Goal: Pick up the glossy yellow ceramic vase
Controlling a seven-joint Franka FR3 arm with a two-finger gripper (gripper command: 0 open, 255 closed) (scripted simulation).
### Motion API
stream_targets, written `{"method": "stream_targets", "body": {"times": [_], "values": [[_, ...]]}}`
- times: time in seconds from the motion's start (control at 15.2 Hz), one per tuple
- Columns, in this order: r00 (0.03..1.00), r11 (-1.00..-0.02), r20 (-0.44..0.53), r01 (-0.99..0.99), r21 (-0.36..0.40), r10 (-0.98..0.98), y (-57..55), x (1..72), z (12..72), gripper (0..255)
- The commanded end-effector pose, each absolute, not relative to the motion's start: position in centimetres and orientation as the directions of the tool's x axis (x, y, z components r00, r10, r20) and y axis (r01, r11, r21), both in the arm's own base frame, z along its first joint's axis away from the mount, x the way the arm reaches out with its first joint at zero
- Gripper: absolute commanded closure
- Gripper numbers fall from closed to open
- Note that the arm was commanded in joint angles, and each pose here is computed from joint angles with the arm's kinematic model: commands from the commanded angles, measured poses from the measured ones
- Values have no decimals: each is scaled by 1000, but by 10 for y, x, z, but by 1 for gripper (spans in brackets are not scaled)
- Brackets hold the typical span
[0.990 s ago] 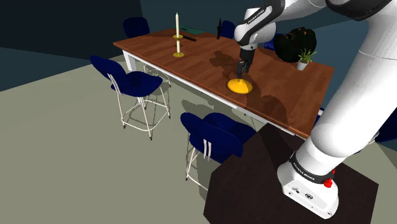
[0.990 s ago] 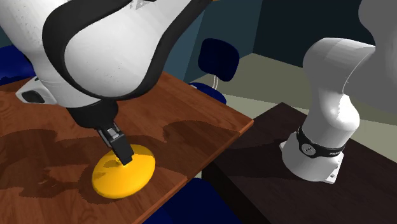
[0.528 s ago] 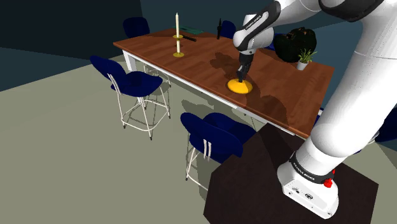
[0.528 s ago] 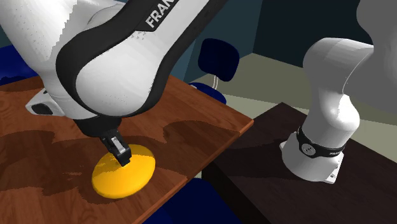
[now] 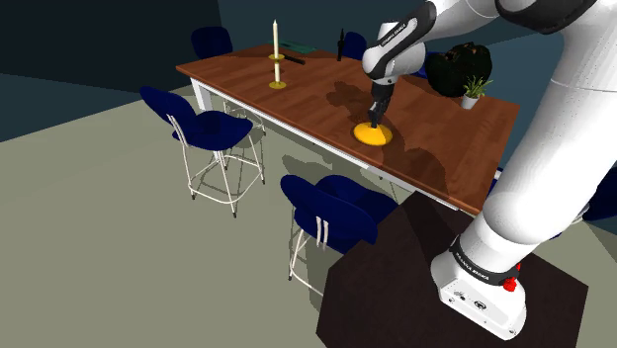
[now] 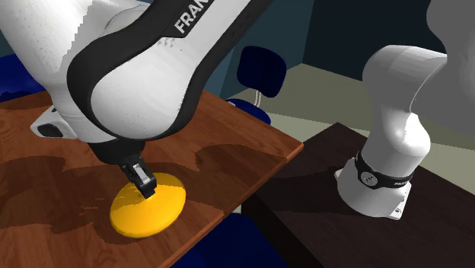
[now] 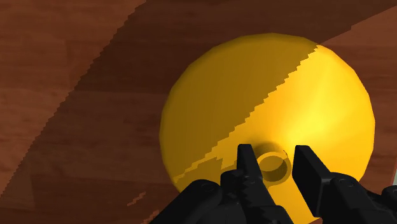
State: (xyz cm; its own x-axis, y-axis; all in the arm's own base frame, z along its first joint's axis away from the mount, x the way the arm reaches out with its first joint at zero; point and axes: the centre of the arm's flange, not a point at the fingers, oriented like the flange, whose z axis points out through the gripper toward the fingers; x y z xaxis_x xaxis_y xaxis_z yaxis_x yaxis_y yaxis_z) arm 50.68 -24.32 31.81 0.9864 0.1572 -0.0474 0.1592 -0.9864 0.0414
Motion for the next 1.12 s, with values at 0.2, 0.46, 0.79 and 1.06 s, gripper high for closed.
{"method": "stream_targets", "body": {"times": [0.2,0.46,0.79,1.06], "values": [[986,-986,-49,159,41,157,-243,506,338,255],[986,-986,-49,159,41,157,-243,506,359,255],[986,-986,-49,159,41,157,-243,506,386,255],[986,-986,-49,159,41,157,-243,506,397,255]]}}
